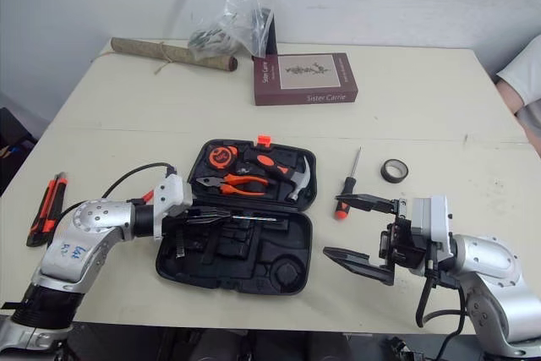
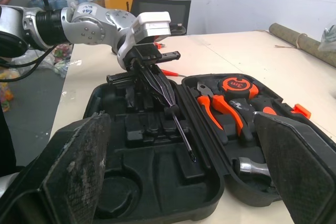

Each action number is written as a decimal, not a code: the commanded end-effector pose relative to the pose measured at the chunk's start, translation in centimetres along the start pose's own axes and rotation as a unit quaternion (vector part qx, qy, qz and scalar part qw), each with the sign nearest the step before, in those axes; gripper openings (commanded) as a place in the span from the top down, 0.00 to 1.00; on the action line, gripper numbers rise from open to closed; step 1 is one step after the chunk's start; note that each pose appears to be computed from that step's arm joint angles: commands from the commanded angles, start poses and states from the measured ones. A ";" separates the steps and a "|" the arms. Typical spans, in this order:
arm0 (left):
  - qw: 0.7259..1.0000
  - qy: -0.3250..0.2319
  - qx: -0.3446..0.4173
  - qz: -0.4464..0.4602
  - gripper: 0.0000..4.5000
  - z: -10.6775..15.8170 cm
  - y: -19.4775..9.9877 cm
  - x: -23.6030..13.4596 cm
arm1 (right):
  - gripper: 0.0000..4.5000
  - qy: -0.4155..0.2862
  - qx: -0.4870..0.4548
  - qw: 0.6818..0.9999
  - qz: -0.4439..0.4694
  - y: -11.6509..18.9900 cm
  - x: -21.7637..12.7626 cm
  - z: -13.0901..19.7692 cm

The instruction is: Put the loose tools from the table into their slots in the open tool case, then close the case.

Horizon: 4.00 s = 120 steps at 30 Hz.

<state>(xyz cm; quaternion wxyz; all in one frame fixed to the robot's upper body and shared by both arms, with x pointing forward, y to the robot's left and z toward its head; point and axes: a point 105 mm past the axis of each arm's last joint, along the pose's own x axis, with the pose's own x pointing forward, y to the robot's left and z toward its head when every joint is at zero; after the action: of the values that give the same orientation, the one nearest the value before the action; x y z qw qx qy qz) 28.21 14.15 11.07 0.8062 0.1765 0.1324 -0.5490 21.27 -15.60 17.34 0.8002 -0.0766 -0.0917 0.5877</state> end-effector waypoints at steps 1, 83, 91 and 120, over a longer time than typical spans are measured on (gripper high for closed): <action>0.986 0.157 -0.047 0.011 0.99 -6.2 -0.8 0.2 | 0.00 -0.007 -0.016 1.000 -0.008 0.1 -0.3 0.3; 0.989 -0.145 0.012 -0.015 0.01 6.0 -4.5 -7.1 | 0.00 0.299 0.270 0.792 -0.459 -5.7 2.5 -7.9; 0.989 -0.146 0.014 -0.013 0.01 6.2 -4.5 -6.9 | 0.00 0.324 0.253 0.786 -0.462 -6.2 2.7 -7.9; 0.991 -0.128 0.014 -0.042 0.00 5.5 -4.9 -10.1 | 0.78 0.230 -0.024 0.966 -0.114 -4.7 5.6 -0.4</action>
<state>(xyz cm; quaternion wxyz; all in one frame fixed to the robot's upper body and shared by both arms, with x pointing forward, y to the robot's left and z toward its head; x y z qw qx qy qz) 20.52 17.87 18.89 0.7925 0.1023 0.0279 -0.6005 29.82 -14.32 17.95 0.9115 -0.2139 0.0713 0.3441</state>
